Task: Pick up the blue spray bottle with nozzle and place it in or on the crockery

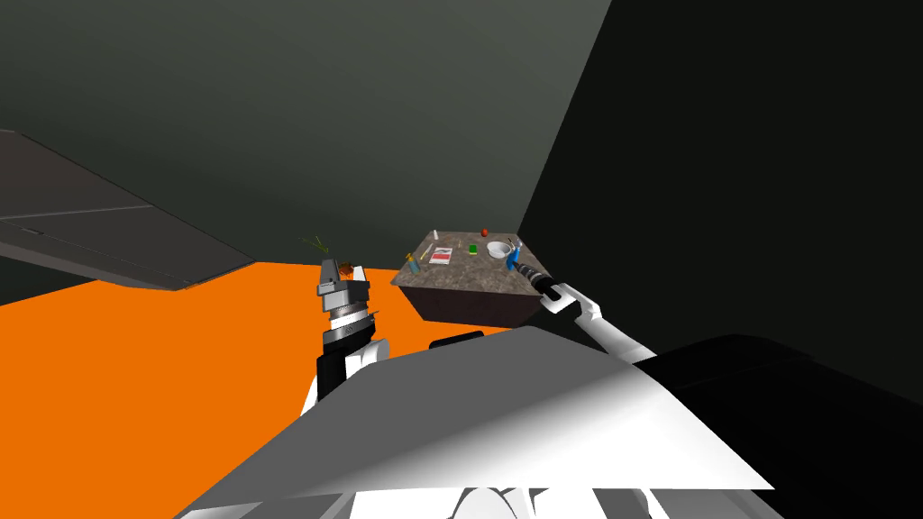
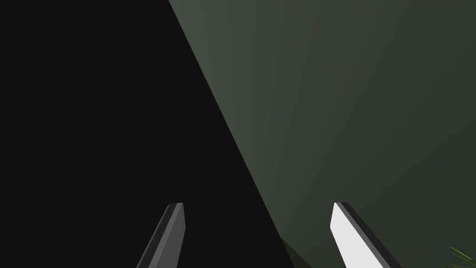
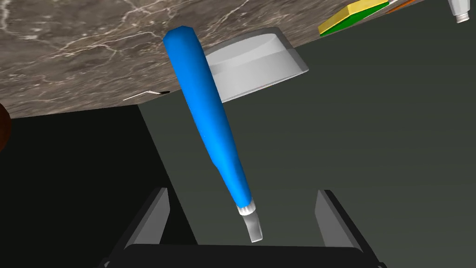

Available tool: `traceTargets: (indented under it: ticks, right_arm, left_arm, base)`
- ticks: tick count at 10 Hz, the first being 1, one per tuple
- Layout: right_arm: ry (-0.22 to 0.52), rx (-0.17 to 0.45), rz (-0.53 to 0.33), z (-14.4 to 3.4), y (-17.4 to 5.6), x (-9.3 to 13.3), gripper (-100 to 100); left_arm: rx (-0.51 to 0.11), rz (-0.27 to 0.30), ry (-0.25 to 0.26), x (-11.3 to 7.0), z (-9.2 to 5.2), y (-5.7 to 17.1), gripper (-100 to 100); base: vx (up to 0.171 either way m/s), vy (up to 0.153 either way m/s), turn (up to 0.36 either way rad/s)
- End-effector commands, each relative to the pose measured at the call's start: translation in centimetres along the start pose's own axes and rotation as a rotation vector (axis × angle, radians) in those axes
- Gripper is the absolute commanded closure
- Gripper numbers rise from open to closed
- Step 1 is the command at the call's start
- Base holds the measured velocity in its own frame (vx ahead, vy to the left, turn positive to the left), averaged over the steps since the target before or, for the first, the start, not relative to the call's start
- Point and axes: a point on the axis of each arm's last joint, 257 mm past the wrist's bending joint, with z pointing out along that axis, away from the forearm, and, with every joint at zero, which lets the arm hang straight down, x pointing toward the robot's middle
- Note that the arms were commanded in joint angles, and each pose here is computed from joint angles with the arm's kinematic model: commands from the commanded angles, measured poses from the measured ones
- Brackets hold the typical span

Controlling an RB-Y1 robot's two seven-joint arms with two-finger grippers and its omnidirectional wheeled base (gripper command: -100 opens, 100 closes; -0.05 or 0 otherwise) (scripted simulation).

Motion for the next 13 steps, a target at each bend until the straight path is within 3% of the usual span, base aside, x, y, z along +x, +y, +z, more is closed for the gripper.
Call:
traceTargets:
  ticks: [1, 9, 11, 12, 13]
  right_arm:
    - [0.018, 0.036, -0.046, 0.0, -1.7, -0.4, -100]
    - [0.087, 0.218, -0.267, -0.4, -10.4, -3.3, -100]
    - [0.099, 0.254, -0.304, -0.6, -12.0, -3.9, -100]
    - [0.095, 0.239, -0.292, -0.7, -11.3, -3.7, -100]
    - [0.095, 0.243, -0.294, -0.7, -11.4, -3.7, 0]
  left_arm:
    - [0.000, 0.000, 0.000, 0.0, 0.0, 0.0, 0]
    - [0.000, 0.000, 0.000, 0.0, 0.0, 0.0, 0]
    - [0.000, 0.000, 0.000, 0.0, 0.0, 0.0, 0]
    - [0.000, 0.000, 0.000, 0.0, 0.0, 0.0, 0]
    - [0.000, 0.000, 0.000, 0.0, 0.0, 0.0, 0]
  base:
    - [0.035, 0.040, 0.057]
    - [0.049, 0.047, 0.088]
    - [0.045, 0.028, 0.066]
    - [0.022, 0.011, 0.011]
    - [0.000, 0.000, 0.000]
